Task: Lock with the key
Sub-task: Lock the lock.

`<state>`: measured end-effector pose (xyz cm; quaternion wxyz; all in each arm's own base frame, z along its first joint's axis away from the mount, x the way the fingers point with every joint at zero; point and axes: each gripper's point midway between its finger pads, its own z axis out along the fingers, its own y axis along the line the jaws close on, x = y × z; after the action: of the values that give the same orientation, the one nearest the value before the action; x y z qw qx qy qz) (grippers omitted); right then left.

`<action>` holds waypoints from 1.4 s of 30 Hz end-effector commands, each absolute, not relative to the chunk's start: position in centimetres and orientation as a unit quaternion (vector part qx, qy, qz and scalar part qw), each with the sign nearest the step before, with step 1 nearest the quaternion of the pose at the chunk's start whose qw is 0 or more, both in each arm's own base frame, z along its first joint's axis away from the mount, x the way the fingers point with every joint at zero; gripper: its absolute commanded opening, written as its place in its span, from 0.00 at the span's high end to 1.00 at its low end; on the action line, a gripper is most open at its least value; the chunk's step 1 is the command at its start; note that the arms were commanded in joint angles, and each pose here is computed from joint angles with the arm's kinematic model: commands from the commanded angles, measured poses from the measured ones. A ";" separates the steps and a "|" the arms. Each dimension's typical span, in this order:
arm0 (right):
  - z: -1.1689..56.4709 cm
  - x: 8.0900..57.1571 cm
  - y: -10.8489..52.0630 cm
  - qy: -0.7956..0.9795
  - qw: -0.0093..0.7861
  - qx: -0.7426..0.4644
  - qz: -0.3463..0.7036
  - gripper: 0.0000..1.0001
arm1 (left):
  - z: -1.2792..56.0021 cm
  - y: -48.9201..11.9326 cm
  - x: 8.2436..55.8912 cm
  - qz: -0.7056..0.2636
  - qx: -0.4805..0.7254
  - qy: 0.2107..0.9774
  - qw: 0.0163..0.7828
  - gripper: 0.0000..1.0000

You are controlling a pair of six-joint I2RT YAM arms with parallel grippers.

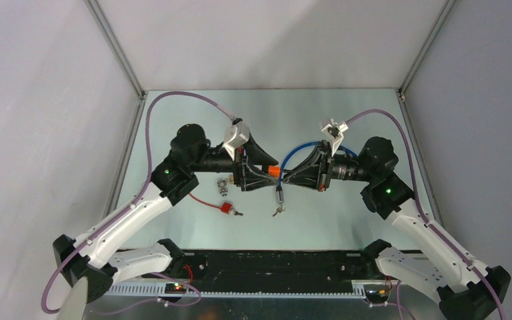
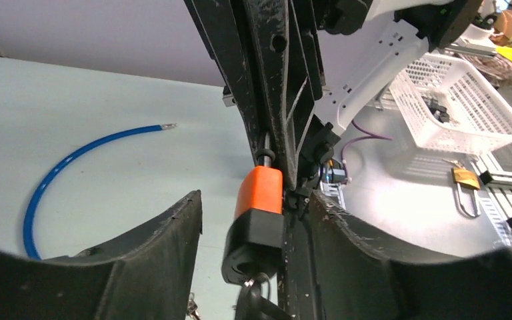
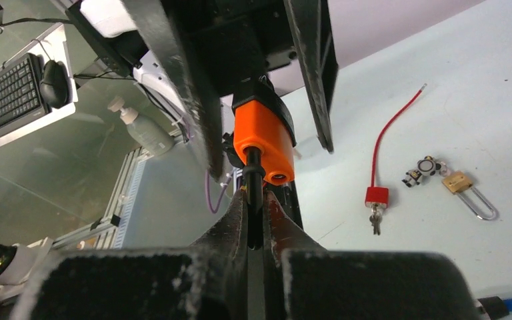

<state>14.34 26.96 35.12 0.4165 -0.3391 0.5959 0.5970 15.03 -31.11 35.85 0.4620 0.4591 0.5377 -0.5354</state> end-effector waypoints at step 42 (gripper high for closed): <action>36.2 17.7 25.3 0.627 0.455 -0.295 0.559 0.27 | 35.0 -30.6 16.9 -0.589 0.362 0.596 0.409 1.00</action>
<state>17.14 25.51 34.38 0.4362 -0.3031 0.6346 0.5614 17.39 -30.64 33.16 0.4043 0.3693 0.6123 -0.5703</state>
